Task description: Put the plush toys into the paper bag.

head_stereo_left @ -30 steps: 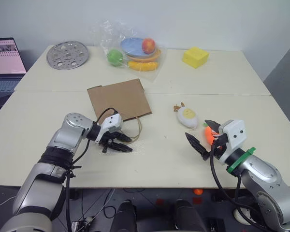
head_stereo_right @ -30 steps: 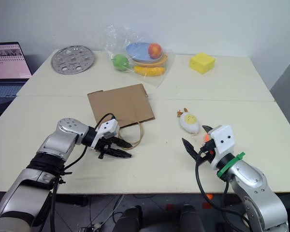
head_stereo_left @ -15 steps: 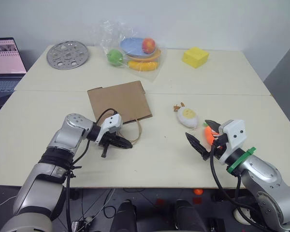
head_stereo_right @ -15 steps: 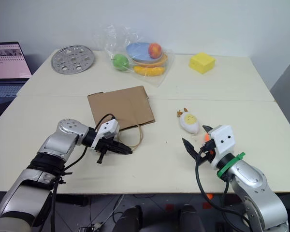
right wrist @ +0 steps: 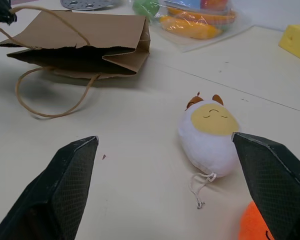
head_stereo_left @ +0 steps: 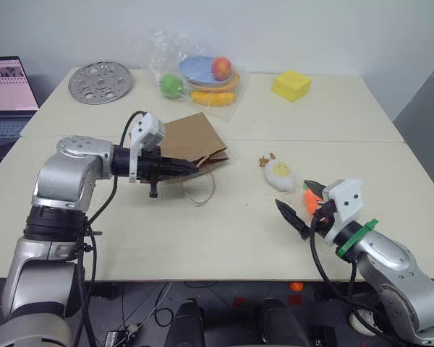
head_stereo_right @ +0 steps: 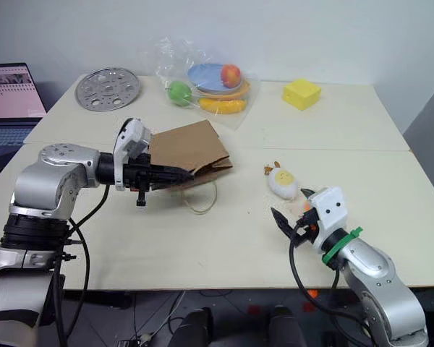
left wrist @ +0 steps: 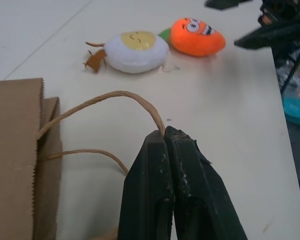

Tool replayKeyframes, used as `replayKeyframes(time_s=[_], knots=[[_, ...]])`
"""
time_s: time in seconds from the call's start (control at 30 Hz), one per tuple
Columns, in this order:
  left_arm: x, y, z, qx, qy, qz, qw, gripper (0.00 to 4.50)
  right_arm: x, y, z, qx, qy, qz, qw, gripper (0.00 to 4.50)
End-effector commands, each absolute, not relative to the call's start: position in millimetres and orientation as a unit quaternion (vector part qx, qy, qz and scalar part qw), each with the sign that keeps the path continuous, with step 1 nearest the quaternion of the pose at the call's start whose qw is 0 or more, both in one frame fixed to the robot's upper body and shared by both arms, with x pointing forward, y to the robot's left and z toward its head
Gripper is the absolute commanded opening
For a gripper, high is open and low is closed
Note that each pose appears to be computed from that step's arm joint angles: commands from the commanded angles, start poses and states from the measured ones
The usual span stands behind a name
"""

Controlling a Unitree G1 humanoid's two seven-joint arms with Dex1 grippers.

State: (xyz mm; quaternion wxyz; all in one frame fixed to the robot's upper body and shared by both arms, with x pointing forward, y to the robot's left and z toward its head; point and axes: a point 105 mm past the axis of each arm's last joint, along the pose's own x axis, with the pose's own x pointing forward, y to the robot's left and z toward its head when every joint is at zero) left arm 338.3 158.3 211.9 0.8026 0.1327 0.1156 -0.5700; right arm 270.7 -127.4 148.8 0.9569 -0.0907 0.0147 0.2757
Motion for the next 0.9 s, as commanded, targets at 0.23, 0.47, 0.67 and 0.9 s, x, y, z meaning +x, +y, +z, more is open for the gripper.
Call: replayKeyframes(time_s=[0.23, 0.47, 0.67, 0.9], knots=[[334, 145, 249, 0.166, 0.043, -0.591, 0.788, 0.0, 295, -88, 158, -0.09, -0.022, 0.316, 0.944, 2.84], [325, 125, 255, 0.134, 0.038, -0.631, 0.763, 0.0, 325, -47, 168, -0.09, -0.044, 0.343, 0.934, 0.3], [318, 118, 262, 0.137, 0.027, -0.645, 0.752, 0.0, 340, -20, 168, -0.078, -0.054, 0.36, 0.928, 0.02], [310, 114, 282, 0.103, 0.012, -0.656, 0.748, 0.0, 359, 2, 166, -0.061, -0.056, 0.363, 0.928, 0.02]])
